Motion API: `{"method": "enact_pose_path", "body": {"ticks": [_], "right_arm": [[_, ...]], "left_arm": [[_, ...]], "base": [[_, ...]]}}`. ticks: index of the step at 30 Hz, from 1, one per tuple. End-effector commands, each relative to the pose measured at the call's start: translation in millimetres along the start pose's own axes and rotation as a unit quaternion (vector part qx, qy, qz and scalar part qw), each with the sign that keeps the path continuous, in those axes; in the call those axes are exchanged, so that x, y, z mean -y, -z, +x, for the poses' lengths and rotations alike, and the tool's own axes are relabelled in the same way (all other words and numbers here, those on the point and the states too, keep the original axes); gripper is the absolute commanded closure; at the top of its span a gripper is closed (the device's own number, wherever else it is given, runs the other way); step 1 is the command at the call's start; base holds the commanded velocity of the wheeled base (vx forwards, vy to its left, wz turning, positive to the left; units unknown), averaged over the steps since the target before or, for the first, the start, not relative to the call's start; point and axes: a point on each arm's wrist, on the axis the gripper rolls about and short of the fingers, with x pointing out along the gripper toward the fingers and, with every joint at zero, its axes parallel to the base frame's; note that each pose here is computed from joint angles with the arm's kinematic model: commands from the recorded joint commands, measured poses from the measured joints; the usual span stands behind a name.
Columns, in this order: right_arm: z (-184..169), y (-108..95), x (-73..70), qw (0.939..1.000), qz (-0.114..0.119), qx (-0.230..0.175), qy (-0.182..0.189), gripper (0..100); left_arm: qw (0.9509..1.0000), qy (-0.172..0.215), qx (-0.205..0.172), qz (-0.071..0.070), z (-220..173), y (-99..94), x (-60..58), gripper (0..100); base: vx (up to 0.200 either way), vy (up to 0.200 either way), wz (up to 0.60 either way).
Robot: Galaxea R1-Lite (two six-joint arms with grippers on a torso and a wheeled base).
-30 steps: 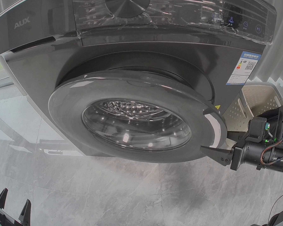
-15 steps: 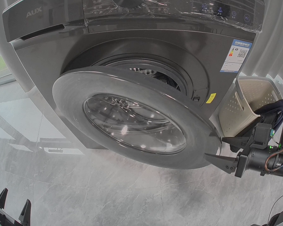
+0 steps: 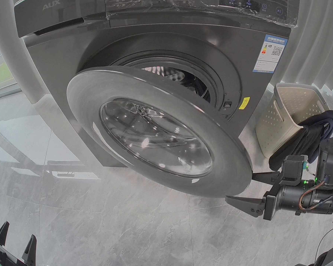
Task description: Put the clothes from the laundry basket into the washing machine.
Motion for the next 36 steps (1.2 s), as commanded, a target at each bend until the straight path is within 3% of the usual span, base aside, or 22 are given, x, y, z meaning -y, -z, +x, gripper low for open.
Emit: {"method": "enact_pose_path", "body": {"ticks": [1, 9, 16, 22, 28, 31, 36], "right_arm": [[-9.2, 2.1, -5.0, 0.9999, -0.003, 0.007, -0.008, 0], [7.0, -8.3, -0.7, 1.0000, 0.001, 0.009, 0.000, 0], [19.8, -4.0, -8.6, 0.9998, -0.003, -0.011, -0.017, 0], [-1.8, 18.8, -7.0, 0.9994, -0.001, -0.034, -0.012, 0], [-29.6, 46.1, 6.6, 0.9980, 0.012, -0.056, 0.025, 0], [-33.6, 47.8, 20.6, 0.9961, 0.028, -0.055, 0.063, 0], [-29.5, 41.6, 36.2, 0.9930, 0.034, -0.049, 0.102, 0]], "left_arm": [[1.0000, 0.000, -0.001, 0.000, 0.1, 4.8, -0.3, 0], [1.0000, 0.000, -0.001, 0.000, 0.1, 4.8, -0.3, 0], [1.0000, 0.000, -0.001, 0.000, 0.1, 4.8, -0.3, 0], [1.0000, 0.000, -0.001, 0.000, 0.1, 4.8, -0.3, 0], [1.0000, 0.000, -0.001, 0.000, 0.1, 4.8, -0.3, 0], [1.0000, 0.000, -0.001, 0.000, 0.1, 4.8, -0.3, 0], [1.0000, 0.000, -0.001, 0.000, 0.1, 4.8, -0.3, 0]], "base": [[0.000, 0.000, 0.00], [-0.025, 0.000, 0.00], [-0.057, 0.000, 0.00], [0.000, 0.000, 0.00], [0.000, 0.000, 0.00], [0.000, 0.000, 0.00], [0.000, 0.000, 0.00]]}}
